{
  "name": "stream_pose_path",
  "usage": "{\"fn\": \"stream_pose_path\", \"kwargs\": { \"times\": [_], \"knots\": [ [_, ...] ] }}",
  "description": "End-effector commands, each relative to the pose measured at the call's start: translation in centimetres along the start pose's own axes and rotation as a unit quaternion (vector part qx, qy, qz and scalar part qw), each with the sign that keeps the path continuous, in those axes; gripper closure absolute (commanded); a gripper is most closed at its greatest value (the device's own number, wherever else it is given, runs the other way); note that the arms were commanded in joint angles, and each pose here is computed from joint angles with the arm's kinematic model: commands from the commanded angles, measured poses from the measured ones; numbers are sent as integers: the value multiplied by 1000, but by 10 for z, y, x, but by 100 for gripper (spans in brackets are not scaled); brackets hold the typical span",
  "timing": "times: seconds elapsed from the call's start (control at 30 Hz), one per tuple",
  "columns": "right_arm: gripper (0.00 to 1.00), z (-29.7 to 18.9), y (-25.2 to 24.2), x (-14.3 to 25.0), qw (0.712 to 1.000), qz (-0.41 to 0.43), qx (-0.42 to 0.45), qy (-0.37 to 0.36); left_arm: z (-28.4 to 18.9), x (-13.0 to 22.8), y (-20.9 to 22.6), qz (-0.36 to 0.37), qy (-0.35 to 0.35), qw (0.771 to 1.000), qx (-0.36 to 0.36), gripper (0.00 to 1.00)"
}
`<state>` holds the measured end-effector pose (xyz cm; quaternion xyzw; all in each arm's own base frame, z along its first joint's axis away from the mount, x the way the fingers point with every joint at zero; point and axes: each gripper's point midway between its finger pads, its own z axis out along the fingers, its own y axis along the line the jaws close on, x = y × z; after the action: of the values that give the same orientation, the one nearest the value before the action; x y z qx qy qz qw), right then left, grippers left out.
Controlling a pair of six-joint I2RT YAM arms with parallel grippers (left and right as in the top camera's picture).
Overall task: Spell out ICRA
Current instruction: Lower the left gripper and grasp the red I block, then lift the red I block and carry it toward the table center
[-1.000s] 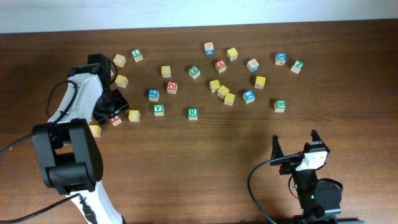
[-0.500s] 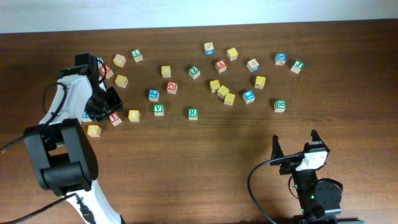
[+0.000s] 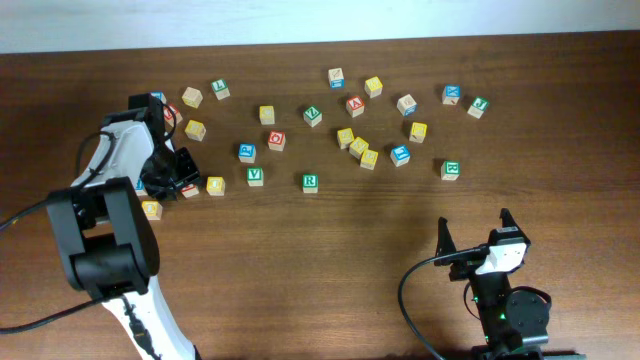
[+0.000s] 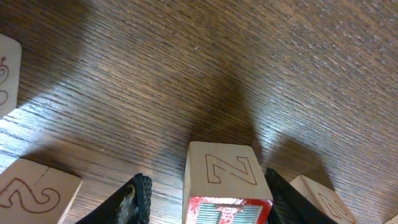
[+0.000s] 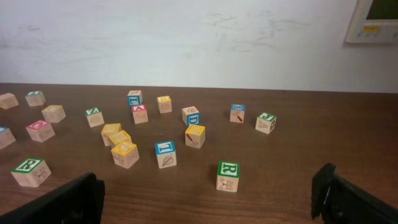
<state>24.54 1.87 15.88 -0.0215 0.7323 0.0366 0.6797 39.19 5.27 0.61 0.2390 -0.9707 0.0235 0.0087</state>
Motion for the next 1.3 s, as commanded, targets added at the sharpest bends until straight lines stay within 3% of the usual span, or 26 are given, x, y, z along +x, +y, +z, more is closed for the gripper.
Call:
{"fn": "stream_pose_path", "kwargs": {
  "times": [0.0, 0.23, 0.33, 0.5, 0.67, 0.73, 0.9, 1.07, 1.2, 1.27],
  "knots": [
    [2, 0, 0, 3, 1000, 0, 2, 2, 2, -2, 4, 9, -1, 1000, -5, 50],
    [2, 0, 0, 3, 1000, 0, 2, 2, 2, -6, 2, 13, -9, 1000, -3, 51],
    [2, 0, 0, 3, 1000, 0, 2, 2, 2, -8, 1, 13, -14, 1000, -1, 62],
    [2, 0, 0, 3, 1000, 0, 2, 2, 2, -8, 2, 13, -13, 1000, -1, 62],
    [2, 0, 0, 3, 1000, 0, 2, 2, 2, -5, 1, 13, -7, 1000, 0, 69],
    [2, 0, 0, 3, 1000, 0, 2, 2, 2, -3, -2, 13, -3, 1000, 9, 78],
    [2, 0, 0, 3, 1000, 0, 2, 2, -1, -5, -2, 13, -4, 1000, 10, 83],
    [2, 0, 0, 3, 1000, 0, 2, 2, -27, -10, -6, 13, -2, 1000, 9, 83],
    [2, 0, 0, 3, 1000, 0, 2, 2, -77, -13, -10, 13, 2, 1000, 9, 90],
    [2, 0, 0, 3, 1000, 0, 2, 2, -104, -9, -26, 64, 9, 996, 55, 89]
  ]
}}
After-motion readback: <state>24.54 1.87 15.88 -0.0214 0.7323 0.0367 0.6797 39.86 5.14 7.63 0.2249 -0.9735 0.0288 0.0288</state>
